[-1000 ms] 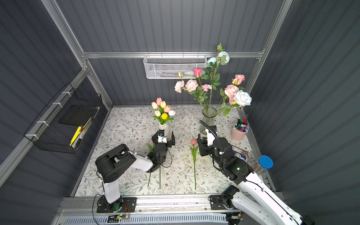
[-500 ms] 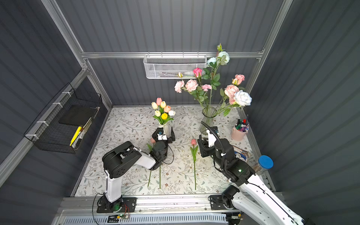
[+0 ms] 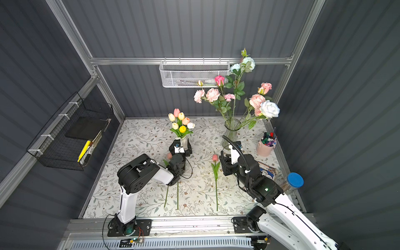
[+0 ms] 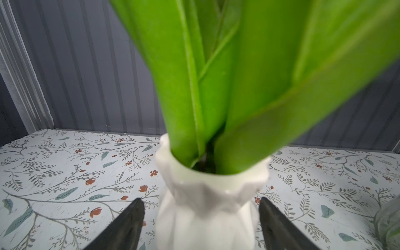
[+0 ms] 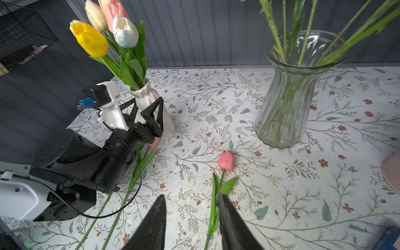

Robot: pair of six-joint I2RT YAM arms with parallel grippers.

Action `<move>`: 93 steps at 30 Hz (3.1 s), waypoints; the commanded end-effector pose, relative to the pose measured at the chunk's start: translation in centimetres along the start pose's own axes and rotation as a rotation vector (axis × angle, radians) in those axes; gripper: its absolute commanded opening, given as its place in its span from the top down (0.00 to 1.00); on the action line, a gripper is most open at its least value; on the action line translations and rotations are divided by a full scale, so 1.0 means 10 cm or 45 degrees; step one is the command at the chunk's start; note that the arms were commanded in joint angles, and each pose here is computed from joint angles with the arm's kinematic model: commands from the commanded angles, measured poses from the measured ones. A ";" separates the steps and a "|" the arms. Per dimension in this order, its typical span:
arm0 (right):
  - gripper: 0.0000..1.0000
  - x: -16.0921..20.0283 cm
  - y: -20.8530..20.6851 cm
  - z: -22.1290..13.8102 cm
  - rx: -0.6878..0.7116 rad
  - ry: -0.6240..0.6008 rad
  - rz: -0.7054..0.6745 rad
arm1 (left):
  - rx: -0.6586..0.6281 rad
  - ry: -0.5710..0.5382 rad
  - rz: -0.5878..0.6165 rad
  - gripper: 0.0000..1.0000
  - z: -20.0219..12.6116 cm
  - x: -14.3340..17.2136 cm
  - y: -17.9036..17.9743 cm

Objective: Pick out pink flowers from the vase
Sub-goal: Move the vase to the center of the board.

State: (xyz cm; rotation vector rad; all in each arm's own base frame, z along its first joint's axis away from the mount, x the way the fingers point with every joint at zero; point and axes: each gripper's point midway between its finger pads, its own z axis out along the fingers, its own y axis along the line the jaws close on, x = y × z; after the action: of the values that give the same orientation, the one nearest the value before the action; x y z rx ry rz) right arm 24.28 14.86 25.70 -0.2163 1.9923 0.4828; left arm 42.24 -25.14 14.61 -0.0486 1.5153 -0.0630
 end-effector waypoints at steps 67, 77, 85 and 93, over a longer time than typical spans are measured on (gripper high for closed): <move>0.57 0.12 -0.15 0.07 0.079 0.044 -0.141 | 1.960 -0.163 -0.012 1.00 -0.93 -0.44 -0.87; 0.57 0.10 -0.16 0.09 0.086 0.041 -0.149 | 2.020 -0.072 -0.046 0.99 -1.09 -0.22 -0.99; 0.57 0.09 -0.17 0.08 0.095 0.032 -0.141 | 2.039 -0.031 -0.038 0.90 -1.22 -0.06 -1.05; 0.56 0.05 -0.17 0.06 0.101 0.013 -0.137 | 2.055 -0.004 0.020 0.83 -1.29 0.01 -1.08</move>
State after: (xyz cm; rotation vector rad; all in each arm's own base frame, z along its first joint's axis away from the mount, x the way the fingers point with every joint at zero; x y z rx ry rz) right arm 24.99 13.99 24.27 -0.2896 2.0098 0.3533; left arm 29.67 -35.77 13.80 1.2013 1.1406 -1.2618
